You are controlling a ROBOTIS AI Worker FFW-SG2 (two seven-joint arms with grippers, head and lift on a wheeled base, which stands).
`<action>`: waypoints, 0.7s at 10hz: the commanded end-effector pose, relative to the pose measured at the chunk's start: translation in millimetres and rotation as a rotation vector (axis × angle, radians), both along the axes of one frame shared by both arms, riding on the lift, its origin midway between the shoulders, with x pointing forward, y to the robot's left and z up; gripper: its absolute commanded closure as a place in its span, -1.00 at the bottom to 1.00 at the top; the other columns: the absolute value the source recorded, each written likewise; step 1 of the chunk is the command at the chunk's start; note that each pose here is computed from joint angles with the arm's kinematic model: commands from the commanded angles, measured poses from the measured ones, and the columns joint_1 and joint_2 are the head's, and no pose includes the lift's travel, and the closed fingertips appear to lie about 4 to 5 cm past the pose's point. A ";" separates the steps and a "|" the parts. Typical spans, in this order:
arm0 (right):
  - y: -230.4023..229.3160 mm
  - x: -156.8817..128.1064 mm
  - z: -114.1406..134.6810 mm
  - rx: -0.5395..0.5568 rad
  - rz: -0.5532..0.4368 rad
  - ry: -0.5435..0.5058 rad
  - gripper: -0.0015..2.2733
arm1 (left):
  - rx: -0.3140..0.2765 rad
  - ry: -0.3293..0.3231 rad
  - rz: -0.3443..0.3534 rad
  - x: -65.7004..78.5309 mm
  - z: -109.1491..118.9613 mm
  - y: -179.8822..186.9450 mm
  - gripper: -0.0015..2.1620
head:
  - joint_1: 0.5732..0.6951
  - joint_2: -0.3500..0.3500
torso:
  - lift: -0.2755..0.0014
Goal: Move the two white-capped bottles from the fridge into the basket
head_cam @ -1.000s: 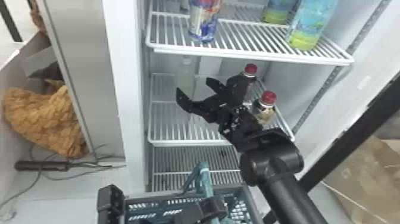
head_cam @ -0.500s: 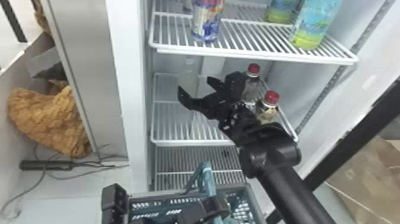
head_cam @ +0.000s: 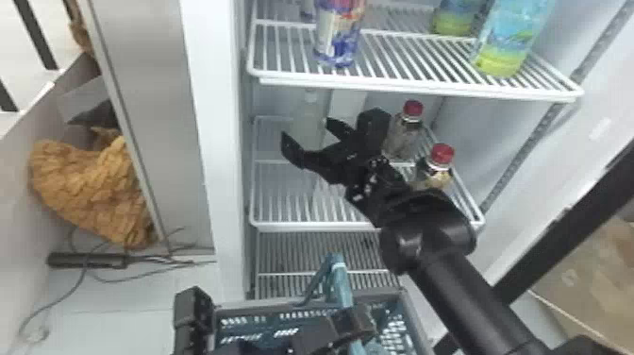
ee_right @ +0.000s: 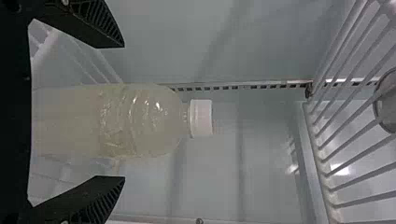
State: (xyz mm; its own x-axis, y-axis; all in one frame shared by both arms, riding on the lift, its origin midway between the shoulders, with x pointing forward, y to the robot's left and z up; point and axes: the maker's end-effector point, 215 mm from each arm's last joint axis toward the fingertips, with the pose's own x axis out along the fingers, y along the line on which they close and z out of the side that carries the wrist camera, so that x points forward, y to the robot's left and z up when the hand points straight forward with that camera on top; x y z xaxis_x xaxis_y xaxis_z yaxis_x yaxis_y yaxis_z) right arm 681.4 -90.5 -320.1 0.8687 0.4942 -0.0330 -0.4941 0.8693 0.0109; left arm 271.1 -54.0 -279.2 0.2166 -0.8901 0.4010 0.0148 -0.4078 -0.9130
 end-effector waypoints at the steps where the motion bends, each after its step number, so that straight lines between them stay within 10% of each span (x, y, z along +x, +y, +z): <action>1: 2.7 1.3 2.1 -0.003 -0.001 -0.012 -0.92 | 0.001 0.000 0.004 1.5 -0.5 0.8 0.04 | 1.00 -0.48 | -0.89; 5: 6.1 5.9 3.4 -0.020 -0.001 -0.013 -0.28 | -0.001 0.003 0.011 3.9 -0.7 1.7 0.04 | 1.00 -0.46 | -0.89; 7: 4.9 5.0 5.4 -0.017 -0.006 -0.025 -0.26 | -0.002 0.002 0.013 4.5 -0.4 2.5 0.04 | 1.00 -0.45 | -0.89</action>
